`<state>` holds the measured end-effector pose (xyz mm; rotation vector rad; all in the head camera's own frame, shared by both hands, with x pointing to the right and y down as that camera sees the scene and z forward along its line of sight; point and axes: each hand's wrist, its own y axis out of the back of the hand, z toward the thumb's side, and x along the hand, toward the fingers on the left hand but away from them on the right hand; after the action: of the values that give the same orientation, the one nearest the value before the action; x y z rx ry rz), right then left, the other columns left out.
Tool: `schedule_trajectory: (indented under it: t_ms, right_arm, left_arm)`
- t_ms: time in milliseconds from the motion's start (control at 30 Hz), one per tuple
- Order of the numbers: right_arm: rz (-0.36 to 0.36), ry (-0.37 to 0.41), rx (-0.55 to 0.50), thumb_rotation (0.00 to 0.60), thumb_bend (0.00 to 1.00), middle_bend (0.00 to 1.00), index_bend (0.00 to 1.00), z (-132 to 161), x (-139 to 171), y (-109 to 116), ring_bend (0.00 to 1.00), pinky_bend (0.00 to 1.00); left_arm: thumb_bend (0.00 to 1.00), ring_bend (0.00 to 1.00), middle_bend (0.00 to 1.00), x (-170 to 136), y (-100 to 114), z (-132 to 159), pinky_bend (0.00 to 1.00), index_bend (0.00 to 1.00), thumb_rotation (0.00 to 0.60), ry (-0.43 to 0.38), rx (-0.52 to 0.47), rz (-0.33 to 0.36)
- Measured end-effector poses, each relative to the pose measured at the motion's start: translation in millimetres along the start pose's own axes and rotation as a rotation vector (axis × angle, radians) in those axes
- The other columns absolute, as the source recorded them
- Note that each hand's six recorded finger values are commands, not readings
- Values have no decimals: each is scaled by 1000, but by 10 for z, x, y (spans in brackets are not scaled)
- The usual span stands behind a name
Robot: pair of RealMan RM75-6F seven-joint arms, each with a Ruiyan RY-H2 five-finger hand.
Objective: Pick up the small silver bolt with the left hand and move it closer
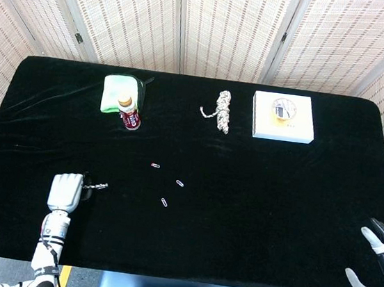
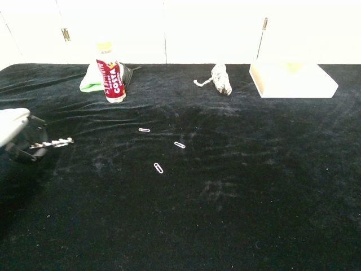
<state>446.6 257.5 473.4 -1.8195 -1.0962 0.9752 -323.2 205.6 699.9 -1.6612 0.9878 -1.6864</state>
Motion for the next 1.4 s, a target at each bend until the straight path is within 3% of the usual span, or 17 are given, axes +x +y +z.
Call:
schedule_trajectory:
  t_ms: [167, 367, 467, 533, 667, 933, 1067, 1100, 1167, 1233, 1333, 1400]
  right_arm:
    - [17, -10, 7, 600, 333, 0, 0, -1, -52, -31, 0, 0]
    - [5, -10, 5, 600, 333, 0, 0, -1, -34, 0, 0, 0]
    - [-3, -10, 4, 600, 333, 0, 0, -7, -21, 16, 0, 0]
    - [-6, -10, 4, 600, 333, 0, 0, -7, -16, 20, 0, 0]
    - [-8, -8, 4, 600, 333, 0, 0, -5, -13, 19, 0, 0]
    - [4, -19, 9, 600, 333, 0, 0, -21, -42, -11, 0, 0]
    - [22, -27, 12, 600, 333, 0, 0, -32, -74, -48, 0, 0]
    - [29, -30, 12, 600, 333, 0, 0, -36, -86, -63, 0, 0]
    - [40, -36, 15, 600, 333, 0, 0, -46, -107, -86, 0, 0]
    - [52, -49, 21, 600, 332, 0, 0, -65, -138, -114, 0, 0]
    - [74, -82, 28, 600, 333, 0, 0, -117, -190, -163, 0, 0]
    - [94, -114, 33, 600, 333, 0, 0, -169, -234, -205, 0, 0]
  left_arm:
    - [596, 1000, 1000, 25, -33, -21, 1000, 798, 600, -12, -25, -8]
    - [369, 1000, 1000, 22, -73, 150, 1000, 568, 600, -55, -65, -5]
    - [259, 1000, 1000, 26, -94, 193, 1000, 385, 600, -64, -68, -14]
    - [194, 1000, 1000, 27, -114, 209, 1000, 210, 600, -70, -61, -30]
    - [136, 1000, 1000, 32, -108, 219, 1000, 18, 600, -81, -44, -45]
    - [102, 1000, 1000, -36, 106, 142, 1000, 0, 600, -96, -51, -30]
    - [100, 986, 958, -138, 335, 17, 993, 0, 600, -93, -59, -22]
    - [102, 933, 877, -181, 433, -67, 952, 0, 600, -84, -50, -7]
    - [112, 707, 619, -262, 587, -229, 766, 0, 600, -62, -31, 27]
    - [121, 429, 344, -403, 748, -445, 516, 0, 600, -29, -12, 67]
    - [131, 166, 127, -654, 899, -751, 265, 0, 600, 7, 2, 106]
    - [132, 45, 35, -809, 916, -889, 107, 0, 600, 13, -15, 105]
